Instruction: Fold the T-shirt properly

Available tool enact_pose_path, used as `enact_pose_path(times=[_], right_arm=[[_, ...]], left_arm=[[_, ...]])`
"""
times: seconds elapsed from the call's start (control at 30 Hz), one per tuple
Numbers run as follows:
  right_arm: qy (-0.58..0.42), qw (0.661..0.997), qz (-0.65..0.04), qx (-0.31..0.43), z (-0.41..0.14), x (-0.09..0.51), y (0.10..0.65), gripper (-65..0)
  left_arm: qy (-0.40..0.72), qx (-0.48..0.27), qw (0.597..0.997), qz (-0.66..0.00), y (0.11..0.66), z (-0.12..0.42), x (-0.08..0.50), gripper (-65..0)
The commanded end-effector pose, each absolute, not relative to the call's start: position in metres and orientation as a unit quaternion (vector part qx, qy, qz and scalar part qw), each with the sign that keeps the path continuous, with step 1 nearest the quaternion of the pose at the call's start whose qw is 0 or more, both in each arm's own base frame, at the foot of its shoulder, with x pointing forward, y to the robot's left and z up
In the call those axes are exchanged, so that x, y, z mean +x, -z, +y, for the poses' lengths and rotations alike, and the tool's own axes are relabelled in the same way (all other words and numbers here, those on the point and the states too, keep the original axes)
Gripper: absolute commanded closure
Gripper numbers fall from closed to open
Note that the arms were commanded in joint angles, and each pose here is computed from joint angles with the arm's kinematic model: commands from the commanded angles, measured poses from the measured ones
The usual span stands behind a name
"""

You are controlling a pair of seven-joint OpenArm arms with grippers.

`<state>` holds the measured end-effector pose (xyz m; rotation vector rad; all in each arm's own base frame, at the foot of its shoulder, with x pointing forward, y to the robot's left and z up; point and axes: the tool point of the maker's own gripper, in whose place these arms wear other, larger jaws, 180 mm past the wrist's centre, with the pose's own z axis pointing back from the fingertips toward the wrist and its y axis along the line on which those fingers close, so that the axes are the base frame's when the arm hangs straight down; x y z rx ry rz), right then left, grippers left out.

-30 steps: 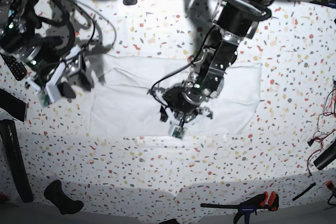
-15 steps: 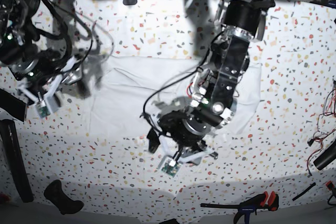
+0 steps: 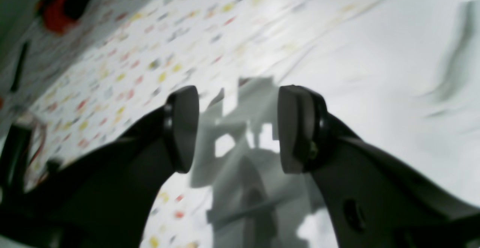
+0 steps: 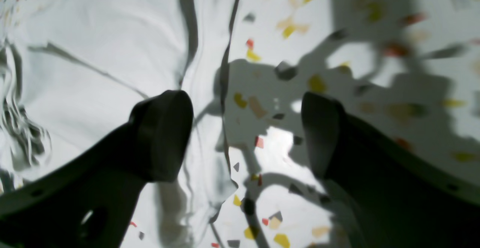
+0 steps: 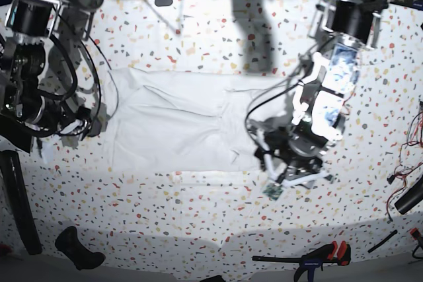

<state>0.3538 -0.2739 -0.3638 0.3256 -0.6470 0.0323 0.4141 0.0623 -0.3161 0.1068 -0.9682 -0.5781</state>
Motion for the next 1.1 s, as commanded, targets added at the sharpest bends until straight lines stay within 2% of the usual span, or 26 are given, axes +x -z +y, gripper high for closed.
enact_pose_path(times=[0.0,0.2,0.37,0.67,0.93,1.0,1.07], right_arm=[[-0.027,0.928,-0.334,0.161,-0.28,0.364,0.353,-46.6],[0.013,0.933,-0.279,0.229,-0.273,0.348,0.39,-46.6],[0.02,0.925,-0.258,0.28,-0.259,0.34,0.389,-46.6],[0.016,0.924,-0.247,0.291,-0.236,0.34,0.4,-46.6],[0.012,0.916,-0.237,0.322,-0.2,0.34,0.409,-46.5],[0.012,0.916,-0.237,0.322,-0.2,0.34,0.409,-43.8],[0.012,0.917,-0.237,0.321,-0.201,0.34,0.409,-35.2]], left_arm=[[0.268,0.059,0.834,-0.478,0.303,0.068,0.421,-32.5],[0.242,0.1,0.844,-0.468,0.322,0.112,0.409,-32.5],[0.236,0.118,0.852,-0.453,0.335,0.129,0.398,-32.5],[0.216,0.16,0.869,-0.415,0.359,0.153,0.374,-32.5],[0.223,0.165,0.865,-0.418,0.363,0.153,0.37,-32.5],[0.223,0.164,0.865,-0.419,0.363,0.153,0.37,-32.5],[0.223,0.163,0.865,-0.419,0.363,0.153,0.37,-32.5]])
